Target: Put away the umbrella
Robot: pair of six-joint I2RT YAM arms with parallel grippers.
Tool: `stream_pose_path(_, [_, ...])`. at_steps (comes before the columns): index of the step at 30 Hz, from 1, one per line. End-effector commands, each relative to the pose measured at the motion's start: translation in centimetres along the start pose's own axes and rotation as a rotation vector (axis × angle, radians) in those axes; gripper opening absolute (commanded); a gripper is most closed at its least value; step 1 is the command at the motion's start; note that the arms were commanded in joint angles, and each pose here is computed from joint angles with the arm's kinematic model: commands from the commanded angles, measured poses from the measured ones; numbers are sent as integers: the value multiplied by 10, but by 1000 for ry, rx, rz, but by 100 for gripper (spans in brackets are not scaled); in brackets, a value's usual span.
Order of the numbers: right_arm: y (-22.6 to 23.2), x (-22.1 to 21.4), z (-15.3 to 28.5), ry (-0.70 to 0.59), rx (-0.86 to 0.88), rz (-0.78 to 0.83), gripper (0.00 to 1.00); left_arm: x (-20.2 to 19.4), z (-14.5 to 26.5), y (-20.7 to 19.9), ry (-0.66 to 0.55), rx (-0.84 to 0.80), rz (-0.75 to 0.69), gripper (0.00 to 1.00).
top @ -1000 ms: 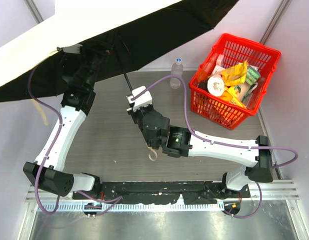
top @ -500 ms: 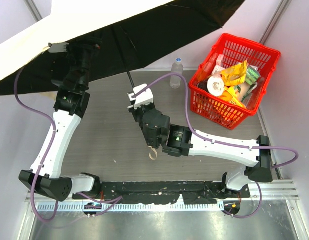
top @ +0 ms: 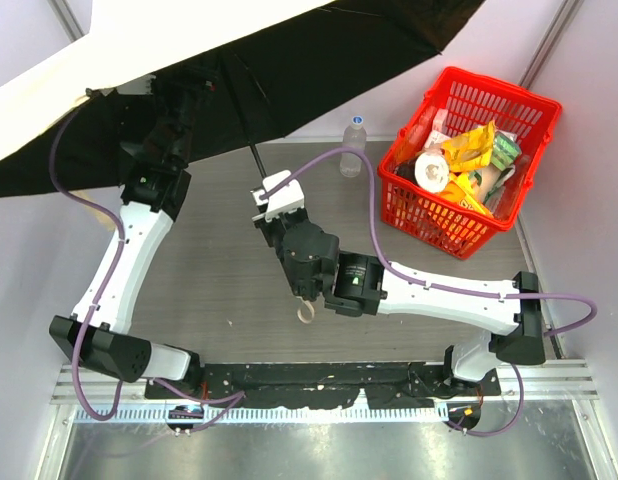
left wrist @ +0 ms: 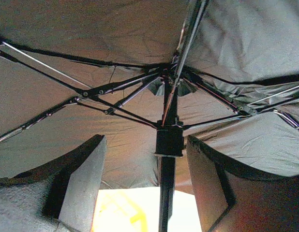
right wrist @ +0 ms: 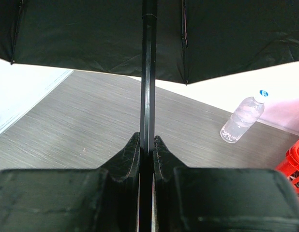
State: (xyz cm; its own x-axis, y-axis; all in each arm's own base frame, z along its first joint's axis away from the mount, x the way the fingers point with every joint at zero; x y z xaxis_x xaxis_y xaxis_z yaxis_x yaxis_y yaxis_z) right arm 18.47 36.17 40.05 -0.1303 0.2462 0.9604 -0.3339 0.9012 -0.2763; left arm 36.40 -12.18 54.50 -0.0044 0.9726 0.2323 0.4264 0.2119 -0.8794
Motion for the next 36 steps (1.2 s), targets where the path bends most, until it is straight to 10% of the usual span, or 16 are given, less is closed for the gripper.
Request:
stream_pose_path(1, [-16, 39, 4, -80, -50, -125, 1, 10, 4, -29, -33, -92, 11, 69])
stream_pose_path(7, [-10, 37, 5, -68, -67, -93, 1, 16, 4, -26, -76, -68, -14, 60])
stream_pose_path(16, [3, 33, 13, -41, -183, 19, 1, 22, 10, -24, -107, -14, -51, 0])
stream_pose_path(36, [1, 62, -19, -255, -17, -127, 1, -38, 110, 24, 226, 93, 217, 0])
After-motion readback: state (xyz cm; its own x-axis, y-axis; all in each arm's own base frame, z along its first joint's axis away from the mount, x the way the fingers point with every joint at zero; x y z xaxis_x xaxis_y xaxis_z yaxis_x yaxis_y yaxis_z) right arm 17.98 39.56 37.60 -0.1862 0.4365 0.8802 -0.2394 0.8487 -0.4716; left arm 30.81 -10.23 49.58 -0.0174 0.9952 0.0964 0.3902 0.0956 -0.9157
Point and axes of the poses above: each gripper's point midway between its finger pads, its own z axis back along the fingers, its own y axis along the line the jaws close on, x = y × z, the point moved 6 cm from there along z, back along the fingers, and after that the axes turned 11 degrees about z, right-handed, at the moved point
